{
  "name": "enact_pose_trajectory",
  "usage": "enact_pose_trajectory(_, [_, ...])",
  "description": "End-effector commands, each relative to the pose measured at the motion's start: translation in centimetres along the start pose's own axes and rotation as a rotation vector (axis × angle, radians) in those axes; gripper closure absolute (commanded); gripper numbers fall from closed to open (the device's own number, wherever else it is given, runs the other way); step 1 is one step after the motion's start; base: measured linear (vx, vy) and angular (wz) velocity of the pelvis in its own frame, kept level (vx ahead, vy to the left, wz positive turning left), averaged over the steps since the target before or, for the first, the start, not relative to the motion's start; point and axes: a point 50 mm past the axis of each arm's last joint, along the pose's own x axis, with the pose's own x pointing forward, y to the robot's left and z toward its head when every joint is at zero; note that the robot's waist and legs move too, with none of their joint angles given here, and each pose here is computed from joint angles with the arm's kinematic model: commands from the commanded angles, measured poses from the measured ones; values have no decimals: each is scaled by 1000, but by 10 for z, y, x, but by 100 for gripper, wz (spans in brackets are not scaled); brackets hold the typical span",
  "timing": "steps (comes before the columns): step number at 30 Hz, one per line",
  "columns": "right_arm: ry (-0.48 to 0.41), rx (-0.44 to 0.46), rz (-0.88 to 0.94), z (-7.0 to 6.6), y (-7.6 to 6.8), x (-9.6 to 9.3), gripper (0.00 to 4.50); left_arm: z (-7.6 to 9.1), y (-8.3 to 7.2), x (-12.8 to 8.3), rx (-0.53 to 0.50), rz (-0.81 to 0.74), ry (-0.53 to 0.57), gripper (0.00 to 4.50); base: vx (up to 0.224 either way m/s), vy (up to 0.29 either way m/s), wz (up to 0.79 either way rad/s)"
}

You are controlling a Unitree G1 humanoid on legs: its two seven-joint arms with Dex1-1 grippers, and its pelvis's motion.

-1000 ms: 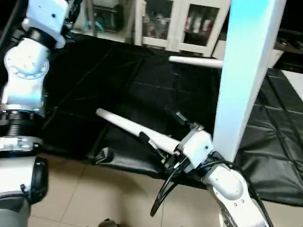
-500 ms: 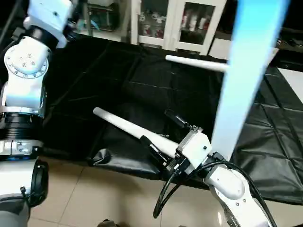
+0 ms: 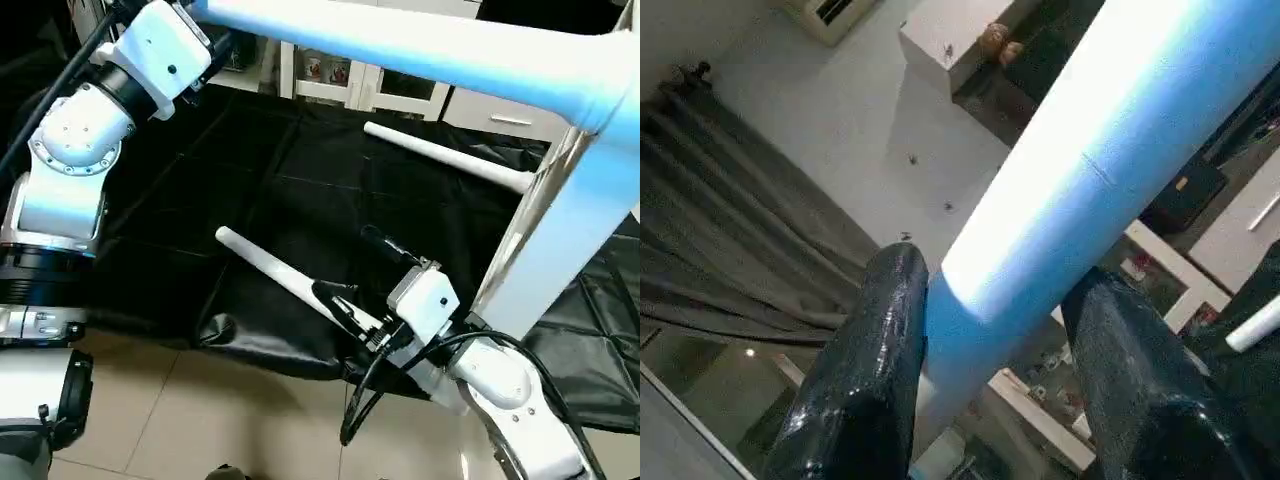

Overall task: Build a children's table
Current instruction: Flip table

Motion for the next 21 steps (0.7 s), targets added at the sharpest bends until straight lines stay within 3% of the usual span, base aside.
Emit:
enact_pose_trajectory(1, [13,-1,-16,-1,-9,-2,0,-4,-12,2,-61,-72,8,220,0,0,0])
enact_pose_trajectory(10, [2,52,-4,-1,-3,2,0,-3,-13,-1,-102,-144,-48,150,0,0,0])
enact_pose_trajectory(14, [23,150,62,-2,7,0,0,-4,-16,-7,-106,-218,-71,121,0,0,0])
enact_pose_trajectory(17, [47,218,127,-3,13,-4,0,2,-17,-11,-201,-261,-142,102,0,0,0])
enact_pose_trajectory(21, [71,282,212,-5,15,-11,0,4,-8,-14,-230,-207,-194,102,0,0,0])
